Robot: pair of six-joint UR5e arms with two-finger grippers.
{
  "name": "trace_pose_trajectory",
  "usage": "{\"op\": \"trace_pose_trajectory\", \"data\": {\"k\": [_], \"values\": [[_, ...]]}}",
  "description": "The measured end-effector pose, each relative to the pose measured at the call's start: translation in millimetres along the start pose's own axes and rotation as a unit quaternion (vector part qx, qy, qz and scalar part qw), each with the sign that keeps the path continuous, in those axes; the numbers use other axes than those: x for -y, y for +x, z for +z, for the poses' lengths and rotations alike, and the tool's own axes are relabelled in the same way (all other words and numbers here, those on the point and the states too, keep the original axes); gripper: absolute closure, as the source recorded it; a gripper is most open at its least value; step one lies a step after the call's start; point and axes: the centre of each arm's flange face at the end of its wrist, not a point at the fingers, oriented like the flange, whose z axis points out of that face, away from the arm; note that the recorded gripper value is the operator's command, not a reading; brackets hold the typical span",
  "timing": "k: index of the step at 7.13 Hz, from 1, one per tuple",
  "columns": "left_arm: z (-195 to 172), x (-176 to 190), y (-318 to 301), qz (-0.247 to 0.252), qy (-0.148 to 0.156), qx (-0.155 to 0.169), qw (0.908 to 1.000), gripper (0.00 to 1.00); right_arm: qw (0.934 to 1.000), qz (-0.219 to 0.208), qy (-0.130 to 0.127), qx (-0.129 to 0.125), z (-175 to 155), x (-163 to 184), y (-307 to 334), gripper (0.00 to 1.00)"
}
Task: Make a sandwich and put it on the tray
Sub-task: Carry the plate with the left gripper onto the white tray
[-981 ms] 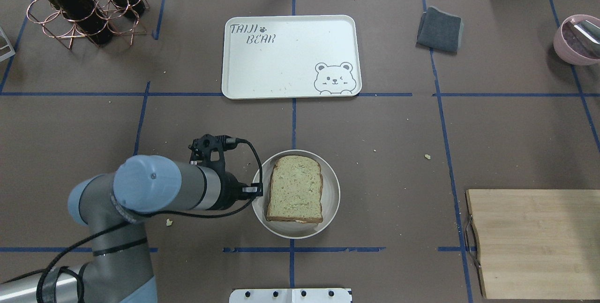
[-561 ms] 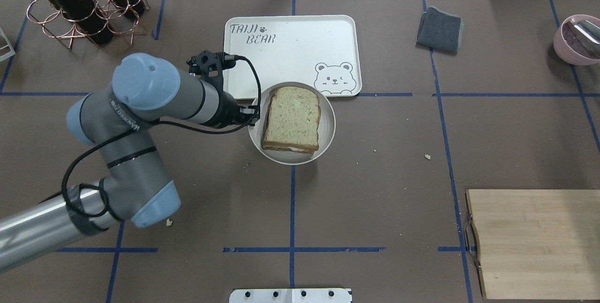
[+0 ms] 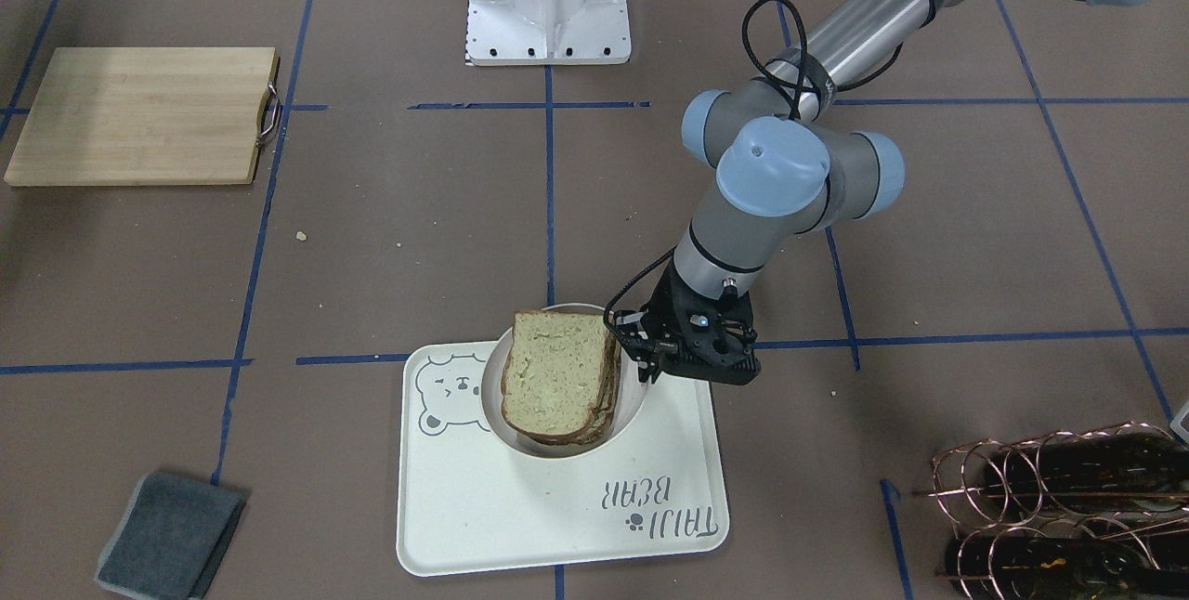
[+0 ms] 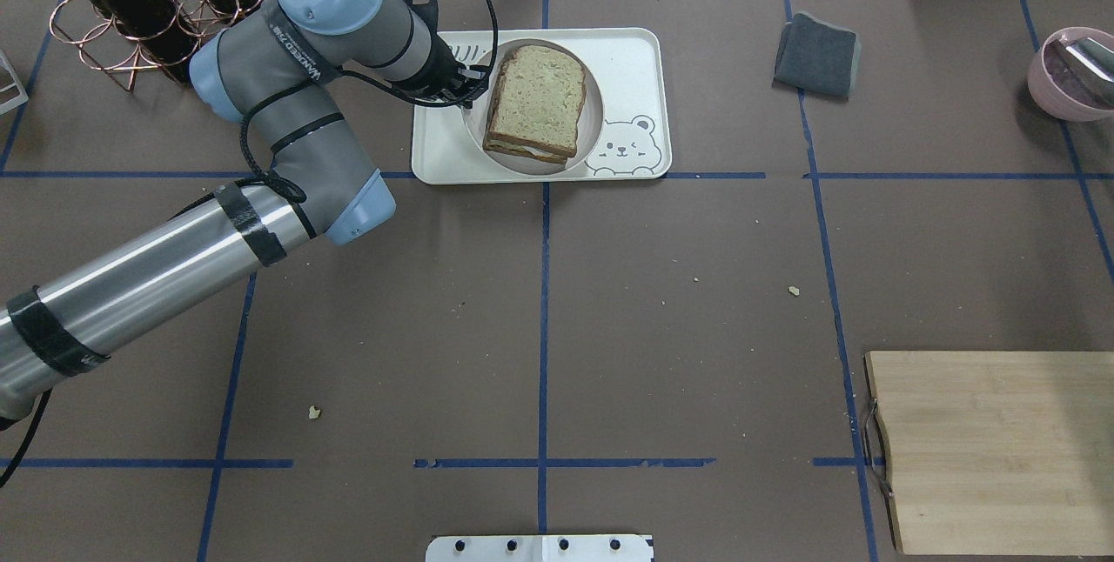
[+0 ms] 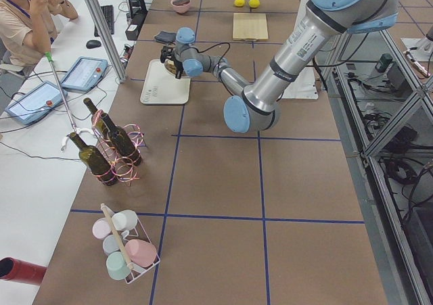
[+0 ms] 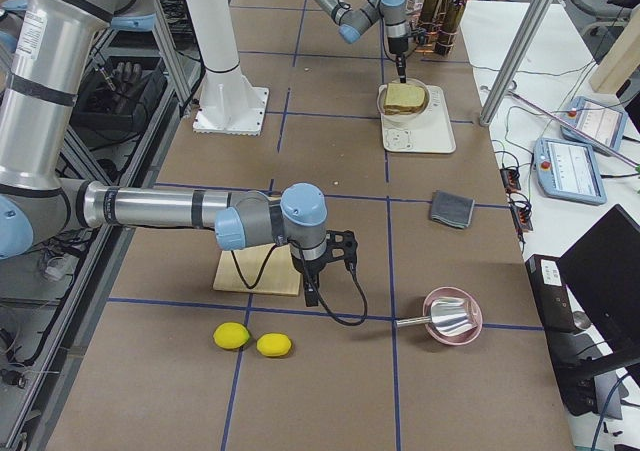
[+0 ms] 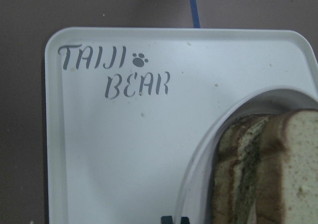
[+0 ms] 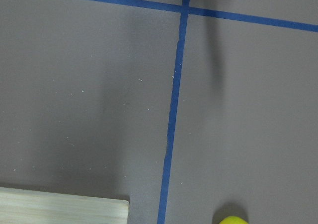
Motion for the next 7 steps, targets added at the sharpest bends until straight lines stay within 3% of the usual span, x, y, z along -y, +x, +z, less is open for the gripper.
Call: {"op": "trace_pose_trajectory", "data": {"k": [1,2,5,7], "values": [[13.0,2.9,-8.0,0.002,0.000,0.003,1.0000,0.37,1.0000,0.000,0.000,0.000,0.1,-0.2,0.0,0.00],[20.2,2.6,-11.8,0.008,-0.002,0.006,1.0000,0.00,1.0000,0.000,-0.001,0.000,0.3,-0.4,0.2,0.00],[10.1,7.8,-23.2,0.054,0.004,0.008,0.9985,0.00,1.0000,0.001,-0.001,0.001,1.0,-0.7,0.6,0.00],[-41.6,13.8,-59.8,0.089,0.007,0.026,0.9956,0.00,1.0000,0.001,-0.001,0.002,0.7,-0.3,0.1,0.00]]}}
